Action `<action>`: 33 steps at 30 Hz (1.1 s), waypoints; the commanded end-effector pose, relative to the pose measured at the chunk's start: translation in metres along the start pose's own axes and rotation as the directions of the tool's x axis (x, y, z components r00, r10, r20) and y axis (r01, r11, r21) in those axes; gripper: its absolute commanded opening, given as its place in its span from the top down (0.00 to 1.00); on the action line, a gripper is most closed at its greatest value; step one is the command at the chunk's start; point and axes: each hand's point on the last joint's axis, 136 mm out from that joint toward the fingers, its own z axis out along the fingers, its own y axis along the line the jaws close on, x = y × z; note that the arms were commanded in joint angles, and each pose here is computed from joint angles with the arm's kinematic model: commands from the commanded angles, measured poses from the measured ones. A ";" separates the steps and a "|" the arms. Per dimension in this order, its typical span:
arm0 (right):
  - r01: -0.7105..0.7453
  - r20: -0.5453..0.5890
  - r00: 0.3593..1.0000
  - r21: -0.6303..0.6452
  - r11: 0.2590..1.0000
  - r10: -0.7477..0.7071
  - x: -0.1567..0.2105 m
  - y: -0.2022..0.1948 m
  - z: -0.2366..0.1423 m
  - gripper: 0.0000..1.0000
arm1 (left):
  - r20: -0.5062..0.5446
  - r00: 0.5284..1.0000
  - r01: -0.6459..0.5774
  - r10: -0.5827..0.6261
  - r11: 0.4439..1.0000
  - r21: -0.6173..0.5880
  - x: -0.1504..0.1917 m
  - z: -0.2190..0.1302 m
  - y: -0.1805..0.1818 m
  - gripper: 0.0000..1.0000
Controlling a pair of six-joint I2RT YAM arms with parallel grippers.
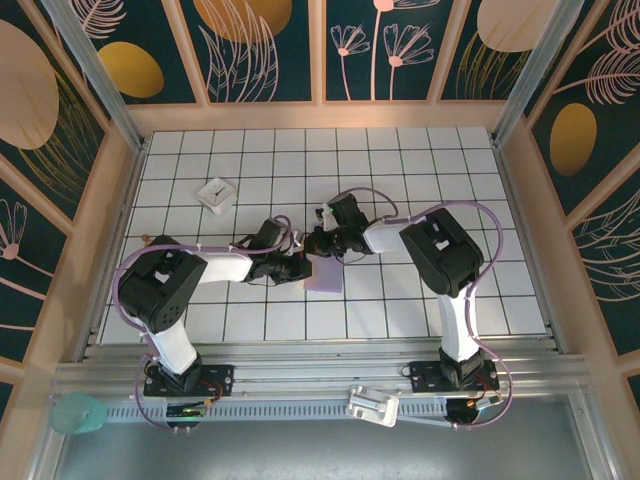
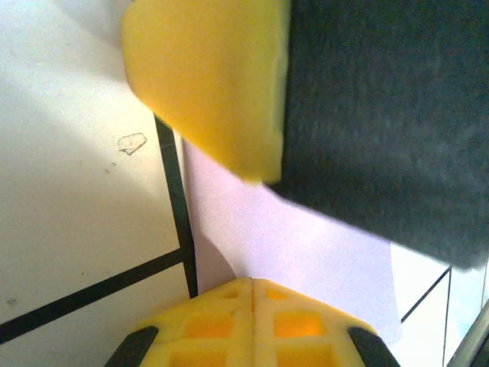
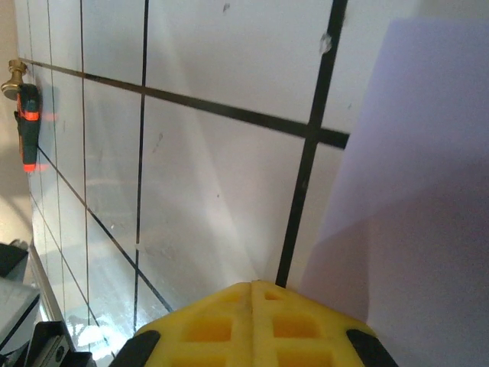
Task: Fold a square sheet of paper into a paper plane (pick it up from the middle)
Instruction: First fold in half a square sheet of paper at the center of the table.
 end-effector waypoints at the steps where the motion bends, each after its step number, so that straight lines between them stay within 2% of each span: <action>1: -0.002 0.040 0.999 0.074 0.997 -0.001 -0.018 -0.025 -0.001 1.00 | -0.201 0.971 0.063 -0.129 0.950 -0.306 0.073 -0.002 0.088 1.00; 10: -0.035 0.066 0.997 0.127 0.991 0.027 -0.039 -0.049 -0.001 1.00 | -0.245 0.962 0.033 -0.124 0.937 -0.346 0.089 -0.006 0.102 1.00; 18: -0.057 0.068 0.997 0.189 0.980 0.045 -0.043 -0.063 0.004 1.00 | -0.271 0.954 0.020 -0.130 0.927 -0.376 0.102 -0.009 0.113 1.00; 24: -0.090 0.110 0.992 0.224 0.970 0.066 -0.058 -0.075 -0.003 1.00 | -0.287 0.949 0.009 -0.132 0.920 -0.393 0.109 -0.011 0.120 1.00; 33: -0.103 0.139 0.988 0.238 0.966 0.071 -0.072 -0.082 -0.004 1.00 | -0.308 0.944 -0.014 -0.122 0.914 -0.406 0.113 -0.011 0.125 1.00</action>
